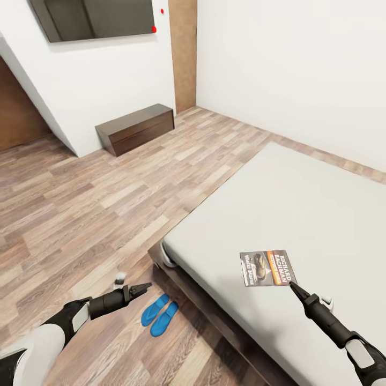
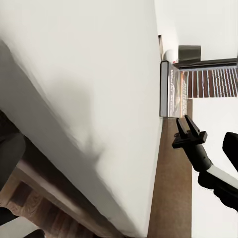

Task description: In the bedroom, move the book from the bed onto either nightstand, and place the two sandals side by side next to the bed.

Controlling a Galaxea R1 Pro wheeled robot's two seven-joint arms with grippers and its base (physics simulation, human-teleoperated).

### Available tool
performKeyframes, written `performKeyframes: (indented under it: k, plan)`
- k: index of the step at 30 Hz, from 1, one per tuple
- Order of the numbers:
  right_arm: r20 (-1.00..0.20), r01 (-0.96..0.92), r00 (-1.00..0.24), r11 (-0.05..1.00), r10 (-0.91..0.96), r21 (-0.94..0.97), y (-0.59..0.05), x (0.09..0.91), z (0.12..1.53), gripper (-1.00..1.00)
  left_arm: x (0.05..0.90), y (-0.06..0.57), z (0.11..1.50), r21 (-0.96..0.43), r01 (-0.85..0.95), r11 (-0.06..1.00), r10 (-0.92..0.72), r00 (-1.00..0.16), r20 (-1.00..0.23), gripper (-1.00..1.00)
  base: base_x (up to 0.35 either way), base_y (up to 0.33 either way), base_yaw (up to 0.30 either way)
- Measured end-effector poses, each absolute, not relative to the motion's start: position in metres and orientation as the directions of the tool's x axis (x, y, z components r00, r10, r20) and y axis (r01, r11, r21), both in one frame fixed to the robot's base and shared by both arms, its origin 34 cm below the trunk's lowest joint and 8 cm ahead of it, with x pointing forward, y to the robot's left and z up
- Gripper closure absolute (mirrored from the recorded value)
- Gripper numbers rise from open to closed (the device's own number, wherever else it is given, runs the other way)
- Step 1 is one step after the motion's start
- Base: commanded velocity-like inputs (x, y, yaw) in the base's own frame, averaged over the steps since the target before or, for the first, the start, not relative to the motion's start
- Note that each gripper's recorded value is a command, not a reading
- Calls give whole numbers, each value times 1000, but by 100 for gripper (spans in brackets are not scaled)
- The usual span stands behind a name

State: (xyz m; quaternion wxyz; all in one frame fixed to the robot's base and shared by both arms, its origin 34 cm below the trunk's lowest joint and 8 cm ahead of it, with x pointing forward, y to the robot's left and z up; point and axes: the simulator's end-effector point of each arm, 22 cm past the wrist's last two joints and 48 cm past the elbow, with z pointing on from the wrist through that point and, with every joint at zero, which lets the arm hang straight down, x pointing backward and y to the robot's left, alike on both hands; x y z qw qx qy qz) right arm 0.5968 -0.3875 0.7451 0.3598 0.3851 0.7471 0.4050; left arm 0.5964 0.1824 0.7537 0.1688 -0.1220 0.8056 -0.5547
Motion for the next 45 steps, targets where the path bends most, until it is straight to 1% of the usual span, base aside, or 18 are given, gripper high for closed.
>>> performKeyframes:
  k: [45]
  plan:
    - [-225, 284, -444, 375, 867, 882, -387, 597, 745, 100, 597, 182, 754, -935, -9, 354, -385, -913, -137, -100, 0, 0, 294]
